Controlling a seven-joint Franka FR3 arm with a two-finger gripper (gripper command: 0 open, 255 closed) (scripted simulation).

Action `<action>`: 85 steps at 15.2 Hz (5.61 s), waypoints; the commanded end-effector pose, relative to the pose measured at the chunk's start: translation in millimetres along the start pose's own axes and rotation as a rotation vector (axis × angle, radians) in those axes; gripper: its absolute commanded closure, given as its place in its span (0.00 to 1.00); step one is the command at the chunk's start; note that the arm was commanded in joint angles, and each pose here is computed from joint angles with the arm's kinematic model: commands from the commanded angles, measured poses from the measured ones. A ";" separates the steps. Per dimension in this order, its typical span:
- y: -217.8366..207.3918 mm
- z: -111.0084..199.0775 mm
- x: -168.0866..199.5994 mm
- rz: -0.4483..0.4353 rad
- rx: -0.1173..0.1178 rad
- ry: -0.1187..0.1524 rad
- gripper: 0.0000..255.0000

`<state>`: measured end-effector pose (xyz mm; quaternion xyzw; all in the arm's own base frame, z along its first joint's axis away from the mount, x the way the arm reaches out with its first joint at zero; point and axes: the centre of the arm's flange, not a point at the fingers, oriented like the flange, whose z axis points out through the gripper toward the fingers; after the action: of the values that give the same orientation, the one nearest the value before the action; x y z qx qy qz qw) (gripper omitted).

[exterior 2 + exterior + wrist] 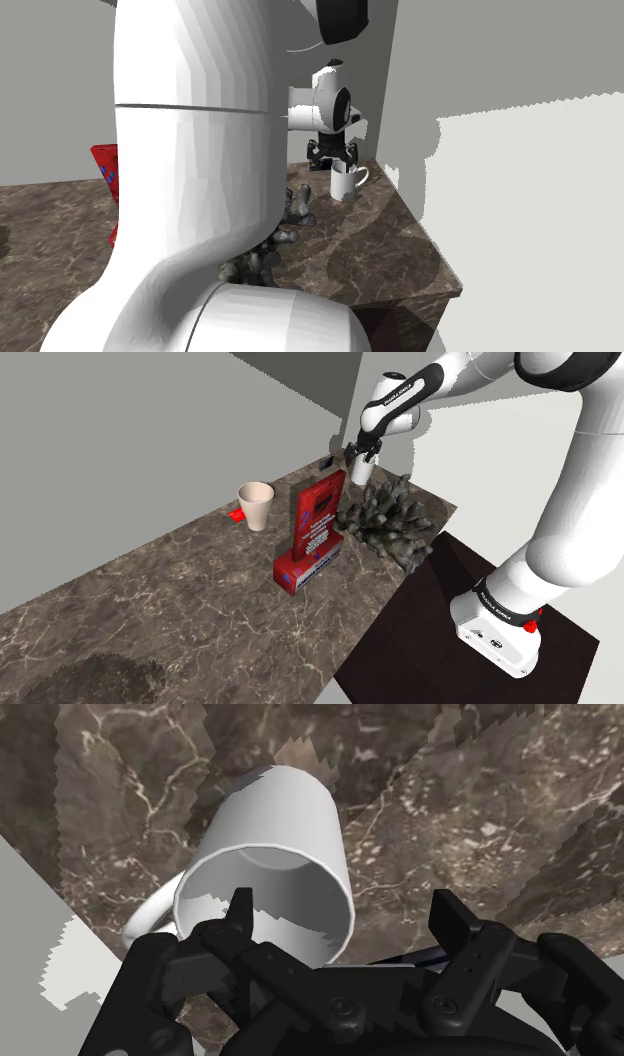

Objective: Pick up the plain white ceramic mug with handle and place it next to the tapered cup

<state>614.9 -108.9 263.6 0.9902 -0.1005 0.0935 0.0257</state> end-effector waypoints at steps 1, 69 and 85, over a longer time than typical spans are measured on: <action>0.5 2.7 0.6 0.000 0.000 0.001 0.00; -162.5 -209.2 16.1 0.000 0.000 0.001 1.00; -304.3 -192.1 -8.6 0.000 0.000 0.001 1.00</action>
<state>633.6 203.4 446.1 0.9902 -0.1003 0.0937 0.0258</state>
